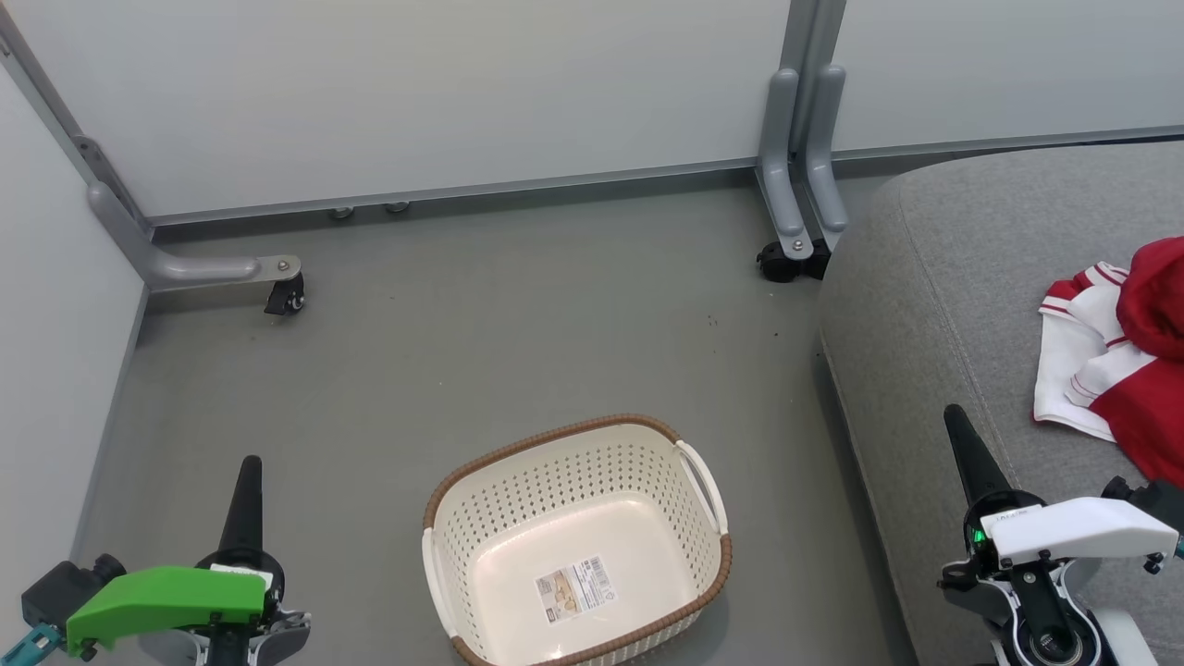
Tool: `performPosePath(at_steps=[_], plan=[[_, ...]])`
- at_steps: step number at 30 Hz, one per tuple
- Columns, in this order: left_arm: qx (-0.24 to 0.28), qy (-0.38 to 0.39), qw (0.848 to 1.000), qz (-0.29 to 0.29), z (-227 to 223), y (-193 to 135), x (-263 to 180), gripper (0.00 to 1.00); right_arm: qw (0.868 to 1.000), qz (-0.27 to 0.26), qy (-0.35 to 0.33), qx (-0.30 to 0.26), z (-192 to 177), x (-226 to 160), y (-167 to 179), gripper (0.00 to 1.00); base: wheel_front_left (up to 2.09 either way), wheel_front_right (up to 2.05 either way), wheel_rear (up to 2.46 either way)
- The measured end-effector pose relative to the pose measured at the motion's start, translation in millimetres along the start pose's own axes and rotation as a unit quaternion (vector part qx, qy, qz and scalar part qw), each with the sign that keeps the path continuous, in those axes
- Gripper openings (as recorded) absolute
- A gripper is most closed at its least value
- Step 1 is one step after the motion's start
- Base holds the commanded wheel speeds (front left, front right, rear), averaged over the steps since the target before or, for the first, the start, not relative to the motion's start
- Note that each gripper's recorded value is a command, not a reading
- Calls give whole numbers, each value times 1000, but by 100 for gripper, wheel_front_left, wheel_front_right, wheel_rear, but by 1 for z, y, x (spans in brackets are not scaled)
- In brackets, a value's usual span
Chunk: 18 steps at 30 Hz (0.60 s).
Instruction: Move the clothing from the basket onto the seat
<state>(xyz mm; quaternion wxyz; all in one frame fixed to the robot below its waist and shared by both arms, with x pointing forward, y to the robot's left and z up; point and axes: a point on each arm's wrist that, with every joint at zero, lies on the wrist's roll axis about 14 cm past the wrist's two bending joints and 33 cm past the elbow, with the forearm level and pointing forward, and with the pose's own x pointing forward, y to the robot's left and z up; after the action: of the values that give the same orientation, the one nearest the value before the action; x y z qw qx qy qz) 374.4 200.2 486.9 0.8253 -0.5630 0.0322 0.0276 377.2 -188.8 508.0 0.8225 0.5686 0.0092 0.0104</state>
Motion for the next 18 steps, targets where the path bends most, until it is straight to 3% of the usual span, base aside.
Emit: performPosePath(at_steps=[18], plan=[[-80, -1, 997, -13, 3, -7, 5, 0, 997, -5, -5, 77, 4, 4, -4, 0, 0, 0, 0]])
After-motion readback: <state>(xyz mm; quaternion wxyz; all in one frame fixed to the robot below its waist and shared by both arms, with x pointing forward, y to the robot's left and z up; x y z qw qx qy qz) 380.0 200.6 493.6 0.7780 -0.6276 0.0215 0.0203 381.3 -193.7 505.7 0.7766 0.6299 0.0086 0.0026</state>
